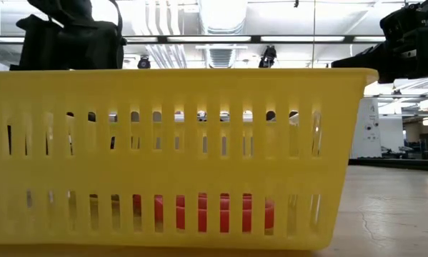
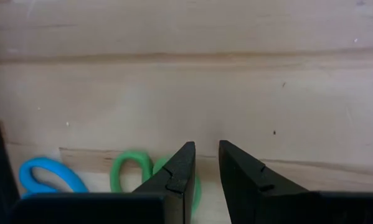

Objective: Pick & Place Paint Supplies
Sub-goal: Put the green scissors into the yellow bin

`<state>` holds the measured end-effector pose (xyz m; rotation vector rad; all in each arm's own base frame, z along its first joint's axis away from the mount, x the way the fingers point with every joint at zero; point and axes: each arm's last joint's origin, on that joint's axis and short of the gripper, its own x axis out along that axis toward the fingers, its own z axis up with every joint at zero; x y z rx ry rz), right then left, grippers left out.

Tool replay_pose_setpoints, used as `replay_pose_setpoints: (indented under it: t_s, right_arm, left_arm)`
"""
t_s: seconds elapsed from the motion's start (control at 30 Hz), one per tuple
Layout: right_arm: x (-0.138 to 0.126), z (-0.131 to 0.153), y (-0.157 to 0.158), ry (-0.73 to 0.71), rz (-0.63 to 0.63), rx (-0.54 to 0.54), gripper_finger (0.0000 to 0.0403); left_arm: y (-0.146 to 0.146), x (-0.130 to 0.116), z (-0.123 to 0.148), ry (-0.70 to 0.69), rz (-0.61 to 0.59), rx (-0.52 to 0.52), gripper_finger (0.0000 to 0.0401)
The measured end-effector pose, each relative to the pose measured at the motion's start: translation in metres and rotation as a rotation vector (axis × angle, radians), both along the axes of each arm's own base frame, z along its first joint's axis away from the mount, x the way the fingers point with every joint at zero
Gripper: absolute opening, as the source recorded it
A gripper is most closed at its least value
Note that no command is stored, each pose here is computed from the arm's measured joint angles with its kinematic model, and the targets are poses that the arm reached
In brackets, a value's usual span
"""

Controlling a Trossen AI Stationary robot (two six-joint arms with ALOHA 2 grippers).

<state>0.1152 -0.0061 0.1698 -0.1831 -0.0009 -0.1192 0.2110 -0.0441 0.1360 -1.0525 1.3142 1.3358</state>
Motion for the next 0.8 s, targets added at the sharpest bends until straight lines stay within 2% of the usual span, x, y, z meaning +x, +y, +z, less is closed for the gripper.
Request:
replay_pose_setpoints:
  t_s: [0.3,0.8]
  right_arm:
    - [0.000,0.000,0.000,0.000,0.000,0.000,0.0015]
    - [0.000,0.000,0.000,0.000,-0.001,0.000,0.0015]
  left_arm:
    - [-0.011,-0.003,0.000,0.003,0.018,-0.016,0.0073]
    - [-0.014,-0.003,0.001,0.013,0.014,-0.051,0.0073]
